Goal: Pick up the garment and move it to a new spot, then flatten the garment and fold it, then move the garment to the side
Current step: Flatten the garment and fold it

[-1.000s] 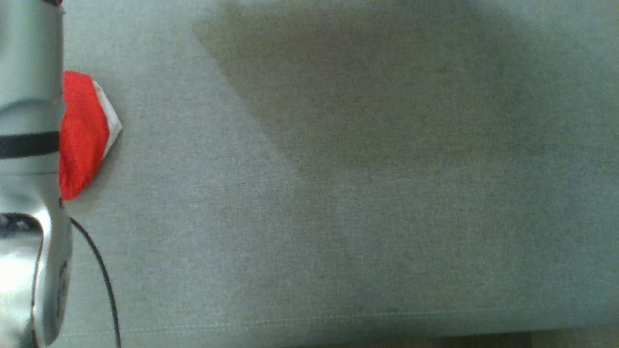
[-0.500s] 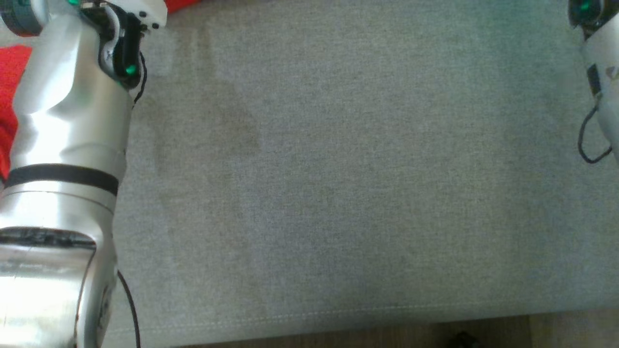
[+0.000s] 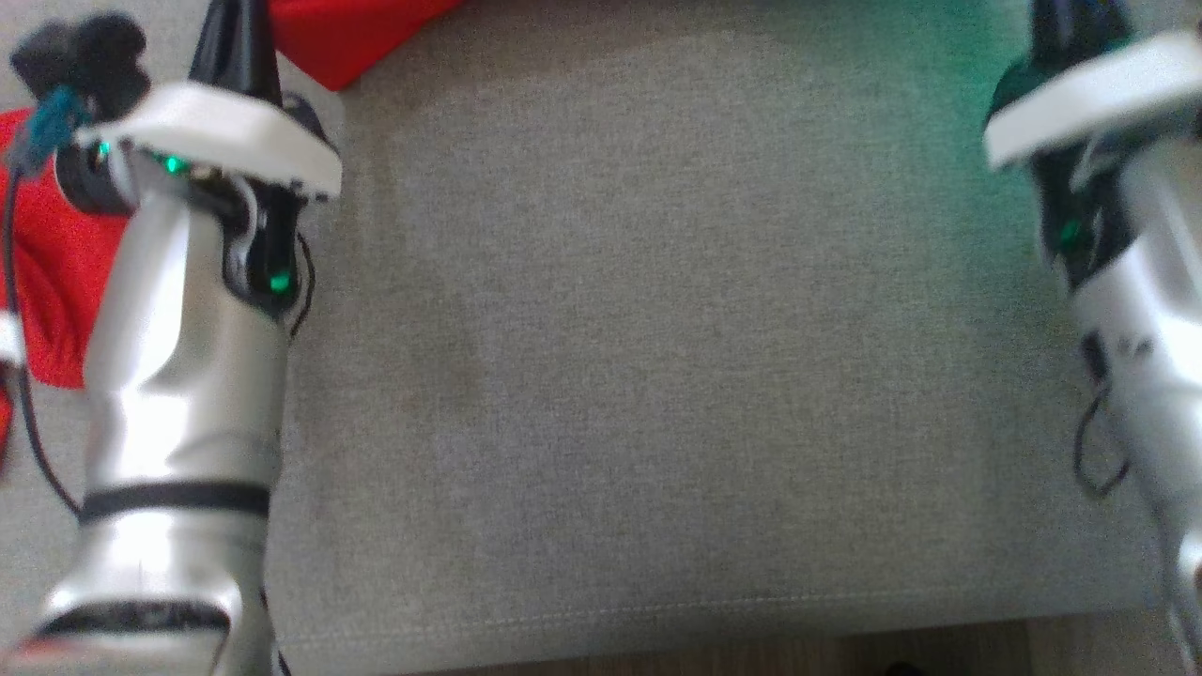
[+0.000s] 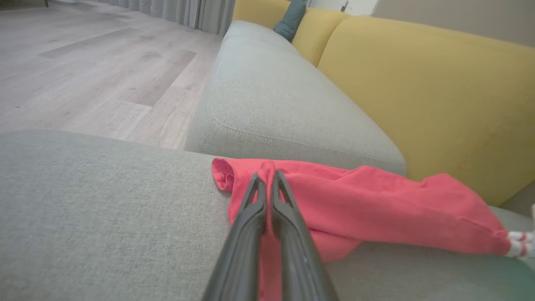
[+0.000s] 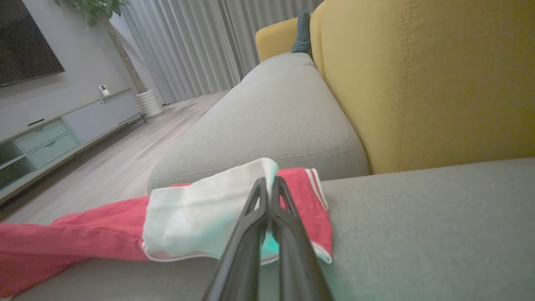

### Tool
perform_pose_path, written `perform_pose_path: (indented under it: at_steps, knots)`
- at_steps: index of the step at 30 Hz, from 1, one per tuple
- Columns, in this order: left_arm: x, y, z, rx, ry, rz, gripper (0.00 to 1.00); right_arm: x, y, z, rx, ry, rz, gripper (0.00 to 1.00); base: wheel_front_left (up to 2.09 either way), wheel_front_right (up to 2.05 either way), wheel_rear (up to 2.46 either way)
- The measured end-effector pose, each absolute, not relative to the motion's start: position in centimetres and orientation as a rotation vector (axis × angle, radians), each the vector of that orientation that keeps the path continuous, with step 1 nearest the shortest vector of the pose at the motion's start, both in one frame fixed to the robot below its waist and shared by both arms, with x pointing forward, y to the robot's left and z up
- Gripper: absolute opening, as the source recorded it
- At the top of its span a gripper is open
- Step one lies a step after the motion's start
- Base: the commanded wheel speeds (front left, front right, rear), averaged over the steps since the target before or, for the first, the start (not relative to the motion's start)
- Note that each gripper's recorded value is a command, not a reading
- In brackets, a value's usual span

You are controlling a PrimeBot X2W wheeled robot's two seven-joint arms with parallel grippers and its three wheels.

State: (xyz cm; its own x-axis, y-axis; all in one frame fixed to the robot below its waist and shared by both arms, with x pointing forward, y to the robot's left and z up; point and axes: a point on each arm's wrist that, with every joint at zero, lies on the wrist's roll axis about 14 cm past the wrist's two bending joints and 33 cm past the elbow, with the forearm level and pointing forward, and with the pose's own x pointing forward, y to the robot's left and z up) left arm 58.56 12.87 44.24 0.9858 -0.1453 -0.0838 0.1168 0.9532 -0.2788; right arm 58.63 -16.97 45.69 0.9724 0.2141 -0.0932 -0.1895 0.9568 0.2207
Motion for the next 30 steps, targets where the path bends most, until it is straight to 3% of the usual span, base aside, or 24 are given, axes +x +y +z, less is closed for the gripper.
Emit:
perform_pose_path:
  at_steps: [14, 30]
  knots:
    - [47.3, 13.9, 44.8, -0.238, 0.06, -0.142, 0.0, 43.4, -18.1, 42.4, 0.309, 0.209, 0.149, 0.0, 0.0, 0.0, 0.0]
    - [35.8, 15.8, 44.2, -0.221, 0.156, -0.085, 0.0, 30.2, -16.8, 43.4, 0.362, 0.446, 0.117, 0.0, 0.0, 0.0, 0.0]
